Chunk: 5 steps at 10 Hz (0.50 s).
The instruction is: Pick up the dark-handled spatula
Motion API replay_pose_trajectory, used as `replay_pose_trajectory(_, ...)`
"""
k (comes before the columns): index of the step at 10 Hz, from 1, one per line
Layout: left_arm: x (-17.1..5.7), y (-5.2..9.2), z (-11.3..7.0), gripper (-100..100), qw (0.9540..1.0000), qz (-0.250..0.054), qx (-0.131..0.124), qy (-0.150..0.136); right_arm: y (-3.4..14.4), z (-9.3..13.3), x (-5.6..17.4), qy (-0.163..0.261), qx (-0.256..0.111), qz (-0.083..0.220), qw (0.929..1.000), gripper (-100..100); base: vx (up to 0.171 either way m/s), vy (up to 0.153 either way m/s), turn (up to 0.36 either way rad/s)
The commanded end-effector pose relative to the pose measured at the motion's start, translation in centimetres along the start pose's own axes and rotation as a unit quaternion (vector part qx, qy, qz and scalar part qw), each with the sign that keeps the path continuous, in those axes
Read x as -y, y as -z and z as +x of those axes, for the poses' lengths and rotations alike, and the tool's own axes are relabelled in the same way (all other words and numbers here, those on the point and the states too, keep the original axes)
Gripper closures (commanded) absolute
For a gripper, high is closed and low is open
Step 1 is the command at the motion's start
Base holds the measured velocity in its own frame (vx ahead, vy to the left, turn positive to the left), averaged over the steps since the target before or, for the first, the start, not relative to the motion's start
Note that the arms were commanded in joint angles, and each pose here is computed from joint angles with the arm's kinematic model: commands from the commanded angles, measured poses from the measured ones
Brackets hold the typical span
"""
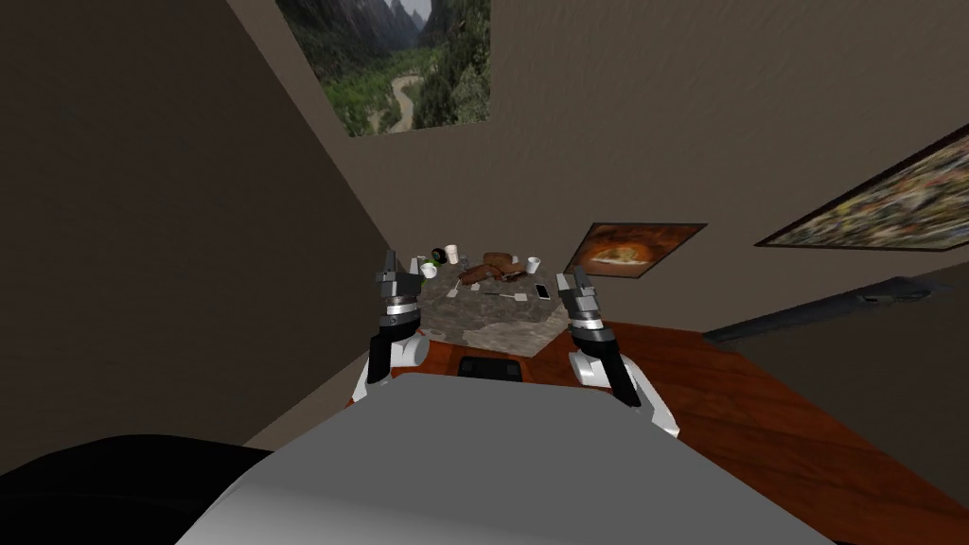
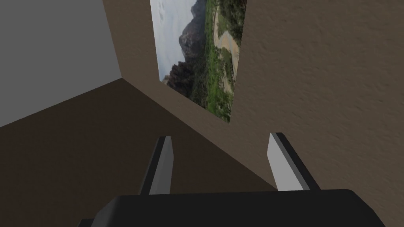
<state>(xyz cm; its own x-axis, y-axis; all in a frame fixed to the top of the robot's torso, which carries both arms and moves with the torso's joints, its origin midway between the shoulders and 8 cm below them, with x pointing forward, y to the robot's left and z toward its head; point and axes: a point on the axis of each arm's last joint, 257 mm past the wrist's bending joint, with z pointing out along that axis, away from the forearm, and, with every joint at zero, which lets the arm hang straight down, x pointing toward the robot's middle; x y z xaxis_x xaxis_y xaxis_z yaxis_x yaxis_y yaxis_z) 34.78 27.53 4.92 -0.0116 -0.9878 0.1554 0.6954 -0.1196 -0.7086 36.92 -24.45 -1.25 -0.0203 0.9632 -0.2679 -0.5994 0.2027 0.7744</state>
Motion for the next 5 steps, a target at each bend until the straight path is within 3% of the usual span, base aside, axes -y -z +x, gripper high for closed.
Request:
replay_pose_trajectory(1,0.0,0.0,0.0,0,1.0,0.0,0.0,0.0,-0.2,0.6,0.4,0.016,-0.026,-0.001,0.9995,-100,-0.025,0.046,0.174)
replay_pose_trajectory(5,0.0,0.0,0.0,0,1.0,0.0,0.0,0.0,-0.5,1.8,1.4,0.054,-0.082,-0.001,0.9952,-100,-0.02,0.033,0.174)
